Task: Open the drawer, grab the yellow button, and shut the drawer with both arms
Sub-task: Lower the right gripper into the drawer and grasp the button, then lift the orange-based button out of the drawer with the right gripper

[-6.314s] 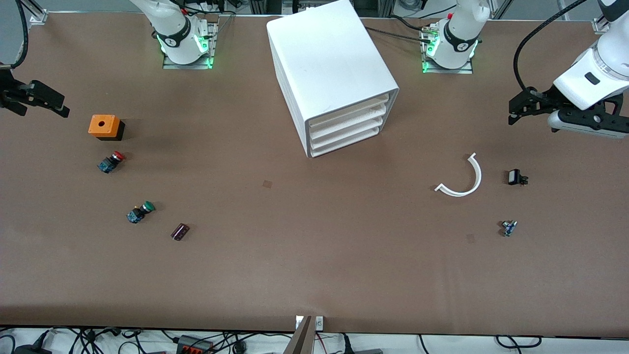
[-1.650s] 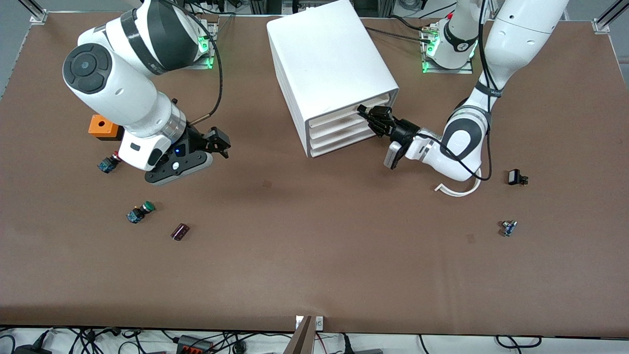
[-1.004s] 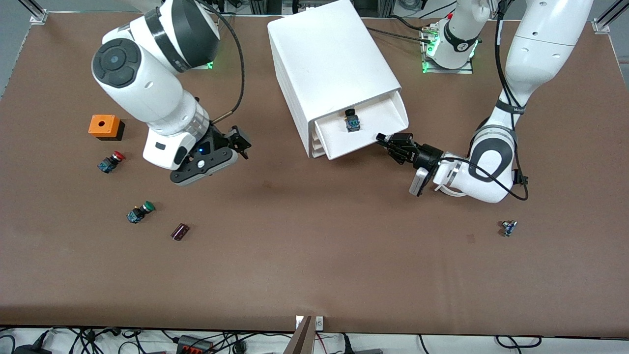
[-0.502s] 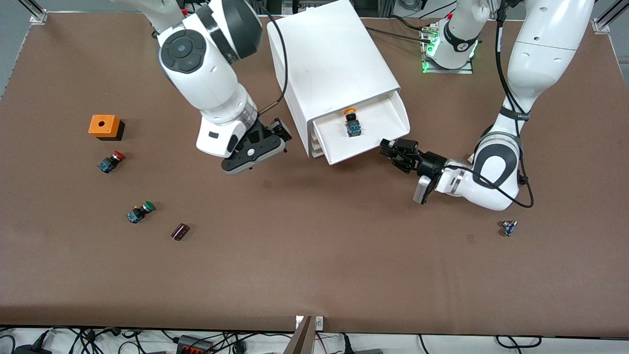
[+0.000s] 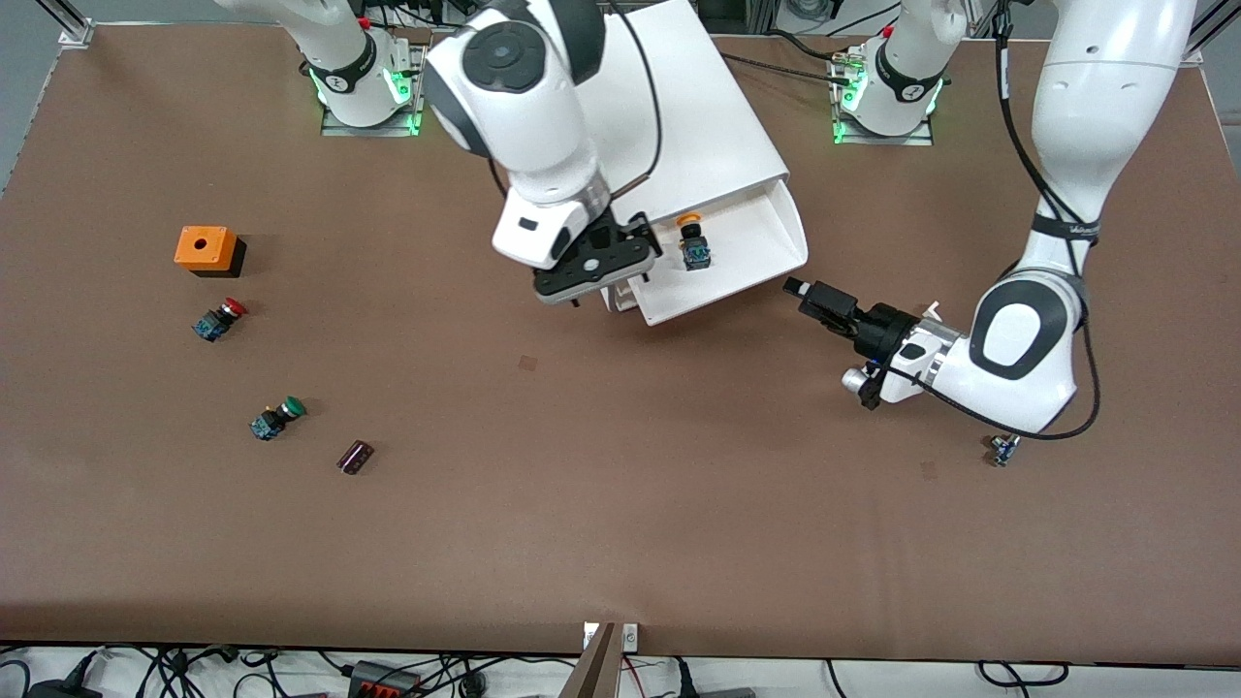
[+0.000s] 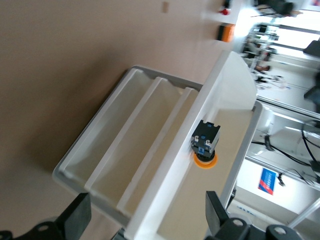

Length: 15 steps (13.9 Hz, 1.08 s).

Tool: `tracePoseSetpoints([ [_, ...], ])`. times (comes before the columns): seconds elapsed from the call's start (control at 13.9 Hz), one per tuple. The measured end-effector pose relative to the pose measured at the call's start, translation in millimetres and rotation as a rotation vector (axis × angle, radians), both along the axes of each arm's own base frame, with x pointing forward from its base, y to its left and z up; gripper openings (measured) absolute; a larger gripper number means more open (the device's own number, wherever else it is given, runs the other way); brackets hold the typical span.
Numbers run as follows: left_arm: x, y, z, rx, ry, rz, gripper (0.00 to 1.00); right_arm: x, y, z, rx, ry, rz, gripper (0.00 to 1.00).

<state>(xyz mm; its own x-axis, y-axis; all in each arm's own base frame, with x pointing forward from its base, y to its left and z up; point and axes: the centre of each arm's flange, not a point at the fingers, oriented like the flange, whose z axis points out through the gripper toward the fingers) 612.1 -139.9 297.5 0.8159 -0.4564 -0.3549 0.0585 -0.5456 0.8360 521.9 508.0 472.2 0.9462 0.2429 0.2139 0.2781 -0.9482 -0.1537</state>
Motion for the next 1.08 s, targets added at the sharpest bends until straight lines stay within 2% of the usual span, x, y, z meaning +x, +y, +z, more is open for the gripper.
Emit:
tracePoseSetpoints([
  [0.14, 4, 9, 25, 0.177, 0.024, -0.002, 1.00, -10, 30, -9, -0.002, -0.014, -0.037, 1.00],
  [0.29, 6, 18, 41, 0.360, 0.018, -0.019, 1.00, -23, 58, -23, -0.002, -0.015, -0.071, 1.00],
  [0.43, 7, 25, 47, 0.490, 0.023, -0.012, 1.00, -40, 84, -39, -0.012, -0.014, -0.110, 1.00],
  [0.57, 12, 37, 52, 0.605, -0.006, -0.017, 1.00, -51, 98, -53, -0.020, -0.010, -0.134, 1.00],
  [0.79, 26, 52, 66, 0.676, -0.073, 0.016, 1.00, -51, 99, -56, -0.024, -0.005, -0.142, 1.00],
  [1.08, 28, 56, 69, 0.708, -0.053, 0.055, 1.00, -54, 98, -59, -0.033, 0.042, -0.156, 1.00],
])
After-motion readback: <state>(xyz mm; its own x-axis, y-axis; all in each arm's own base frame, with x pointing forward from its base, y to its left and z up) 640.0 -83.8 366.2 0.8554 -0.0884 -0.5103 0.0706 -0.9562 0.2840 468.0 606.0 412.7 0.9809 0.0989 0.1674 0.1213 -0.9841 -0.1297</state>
